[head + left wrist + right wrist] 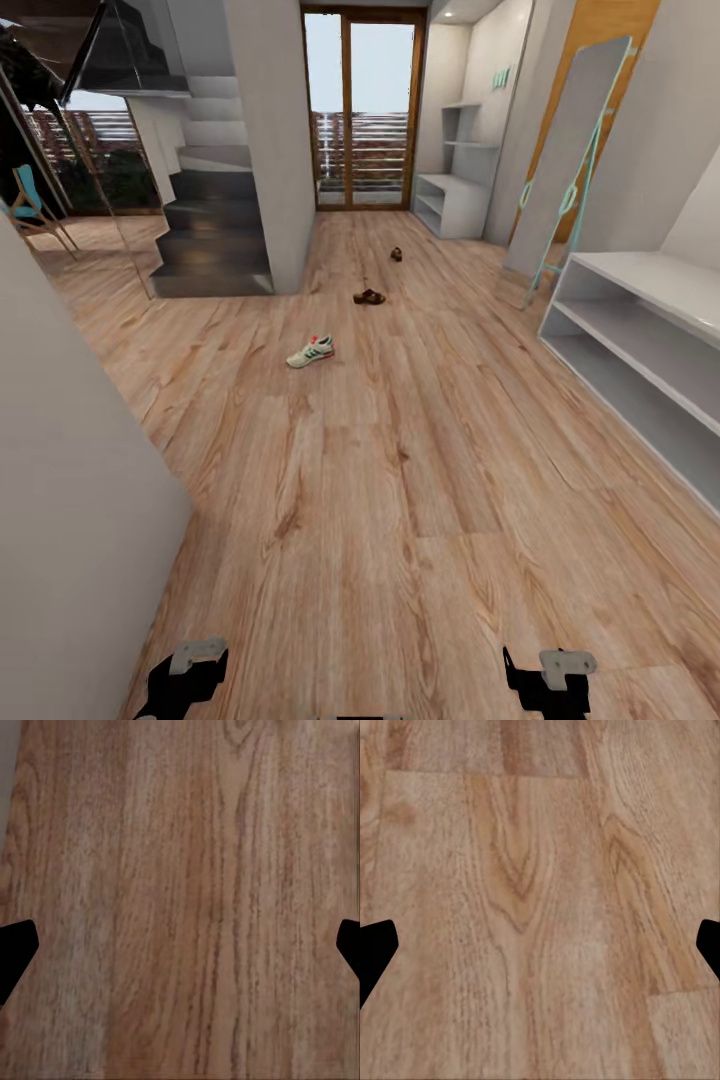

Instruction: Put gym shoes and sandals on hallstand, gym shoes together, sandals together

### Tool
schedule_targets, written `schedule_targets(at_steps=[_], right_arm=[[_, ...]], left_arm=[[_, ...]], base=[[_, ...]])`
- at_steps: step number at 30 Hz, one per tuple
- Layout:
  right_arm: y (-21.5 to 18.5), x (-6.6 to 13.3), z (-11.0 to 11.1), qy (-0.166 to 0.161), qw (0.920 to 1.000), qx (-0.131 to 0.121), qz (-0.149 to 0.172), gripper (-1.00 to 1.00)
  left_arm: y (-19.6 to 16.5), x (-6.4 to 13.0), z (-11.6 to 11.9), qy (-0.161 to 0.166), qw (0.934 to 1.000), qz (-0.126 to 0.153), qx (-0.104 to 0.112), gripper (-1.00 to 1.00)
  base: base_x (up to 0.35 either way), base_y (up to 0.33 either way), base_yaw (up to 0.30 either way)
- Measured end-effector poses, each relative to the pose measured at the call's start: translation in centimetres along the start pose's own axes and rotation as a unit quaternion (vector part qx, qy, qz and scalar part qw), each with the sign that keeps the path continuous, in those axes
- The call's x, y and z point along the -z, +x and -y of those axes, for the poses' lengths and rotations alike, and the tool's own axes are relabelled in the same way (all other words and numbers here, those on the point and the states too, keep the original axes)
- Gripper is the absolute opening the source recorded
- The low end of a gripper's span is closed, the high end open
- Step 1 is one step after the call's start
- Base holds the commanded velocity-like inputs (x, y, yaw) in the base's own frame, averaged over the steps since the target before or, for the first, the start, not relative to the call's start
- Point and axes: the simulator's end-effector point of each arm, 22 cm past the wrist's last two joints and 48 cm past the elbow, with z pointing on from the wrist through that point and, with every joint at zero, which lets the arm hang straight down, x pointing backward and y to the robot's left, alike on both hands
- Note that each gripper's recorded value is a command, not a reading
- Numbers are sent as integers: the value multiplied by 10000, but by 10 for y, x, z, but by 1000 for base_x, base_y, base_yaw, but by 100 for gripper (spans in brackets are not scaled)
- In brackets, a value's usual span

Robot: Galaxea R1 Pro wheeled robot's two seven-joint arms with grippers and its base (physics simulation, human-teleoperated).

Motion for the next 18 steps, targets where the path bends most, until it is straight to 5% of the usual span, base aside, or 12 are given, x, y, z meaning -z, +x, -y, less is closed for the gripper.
schedule_targets(at_steps=[18], right_arm=[[1,0,0,6,10000,1,-7,100]], left_arm=[[13,2,-1,-11,9999,-130,-1,100]], base=[[297,-139,0]])
